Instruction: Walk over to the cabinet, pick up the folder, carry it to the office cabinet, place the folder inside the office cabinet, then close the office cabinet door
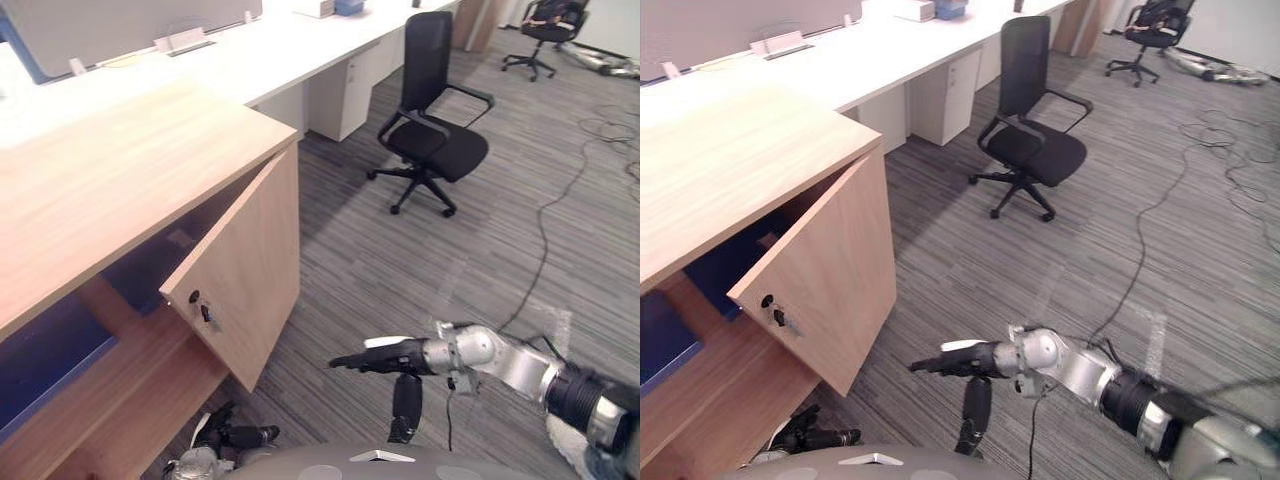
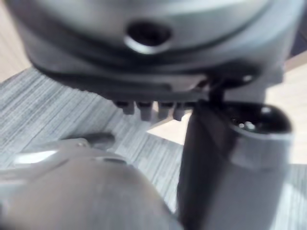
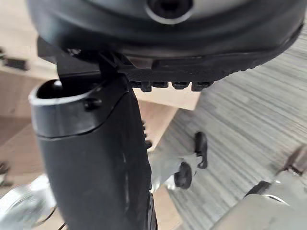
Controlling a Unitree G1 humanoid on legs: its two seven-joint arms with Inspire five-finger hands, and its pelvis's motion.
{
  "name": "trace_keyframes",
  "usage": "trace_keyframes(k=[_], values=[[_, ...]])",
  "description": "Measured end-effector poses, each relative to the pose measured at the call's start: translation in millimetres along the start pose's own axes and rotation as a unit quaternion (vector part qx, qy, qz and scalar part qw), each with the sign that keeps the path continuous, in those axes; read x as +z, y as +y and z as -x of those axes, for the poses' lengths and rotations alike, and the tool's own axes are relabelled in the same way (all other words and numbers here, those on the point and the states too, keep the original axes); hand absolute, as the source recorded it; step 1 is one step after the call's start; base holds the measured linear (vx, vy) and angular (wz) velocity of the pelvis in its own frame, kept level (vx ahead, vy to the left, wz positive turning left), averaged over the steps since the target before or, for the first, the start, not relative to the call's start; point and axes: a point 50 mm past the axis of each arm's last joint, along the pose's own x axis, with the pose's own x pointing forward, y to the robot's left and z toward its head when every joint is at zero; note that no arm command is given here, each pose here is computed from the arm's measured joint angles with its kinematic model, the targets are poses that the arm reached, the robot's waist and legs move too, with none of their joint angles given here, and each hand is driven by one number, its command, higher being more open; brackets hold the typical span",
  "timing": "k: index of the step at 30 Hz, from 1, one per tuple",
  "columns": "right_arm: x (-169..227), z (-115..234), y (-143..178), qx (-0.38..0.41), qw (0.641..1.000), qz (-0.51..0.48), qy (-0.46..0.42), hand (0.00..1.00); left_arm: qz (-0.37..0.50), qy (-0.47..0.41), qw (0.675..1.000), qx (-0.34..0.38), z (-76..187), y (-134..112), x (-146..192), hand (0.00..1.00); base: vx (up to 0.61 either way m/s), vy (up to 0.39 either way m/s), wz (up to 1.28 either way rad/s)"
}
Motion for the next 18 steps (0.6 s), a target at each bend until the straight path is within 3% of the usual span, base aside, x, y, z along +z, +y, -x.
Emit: trace_keyframes(k=[2, 5, 8, 10, 11, 13, 14, 17, 18], values=[[-38.2, -8.1, 5.1, -0.107, 0.986, -0.125, 0.031, 1.0, -0.009, -0.002, 1.0, -0.013, -0.2, -7.8, 1.1, 1.0, 0.03, 0.097, 0.7], [-62.6, -16.3, 11.1, -0.205, 0.952, -0.219, 0.066, 1.0, -0.015, -0.004, 1.0, -0.024, -0.2, -15.8, 2.0, 1.0, 0.04, 0.128, 0.74], [-89.4, -25.2, 36.3, -0.291, 0.882, -0.353, 0.11, 1.0, -0.021, -0.002, 0.999, -0.034, 0.3, -22.7, 0.7, 1.0, 0.08, 0.166, 1.13], [-104.0, -32.9, 62.7, -0.338, 0.806, -0.463, 0.148, 1.0, -0.02, 0.0, 0.999, -0.03, 0.3, -23.2, 0.1, 1.0, 0.09, 0.202, 1.22], [-106.5, -35.1, 70.3, -0.346, 0.785, -0.49, 0.156, 1.0, -0.02, 0.002, 0.999, -0.028, 0.2, -22.2, -0.4, 1.0, 0.13, 0.155, 1.31], [-110.9, -43.8, 98.7, -0.375, 0.682, -0.602, 0.177, 1.0, -0.021, 0.005, 1.0, -0.018, -0.1, -19.1, -0.6, 1.0, 0.17, 0.087, 1.15], [-110.0, -46.7, 104.5, -0.379, 0.655, -0.63, 0.174, 1.0, -0.021, 0.01, 1.0, -0.015, 0.2, -17.9, -2.4, 1.0, 0.17, 0.012, 0.97], [-110.1, -48.5, 115.4, -0.424, 0.491, -0.753, 0.11, 1.0, -0.018, -0.002, 1.0, -0.011, -4.5, -17.3, 11.5, 1.0, 0.09, -0.098, 1.27], [-110.5, -48.4, 118.1, -0.429, 0.468, -0.766, 0.102, 1.0, -0.016, -0.003, 1.0, -0.011, -4.5, -17.6, 11.9, 1.0, 0.03, -0.189, 1.5]])
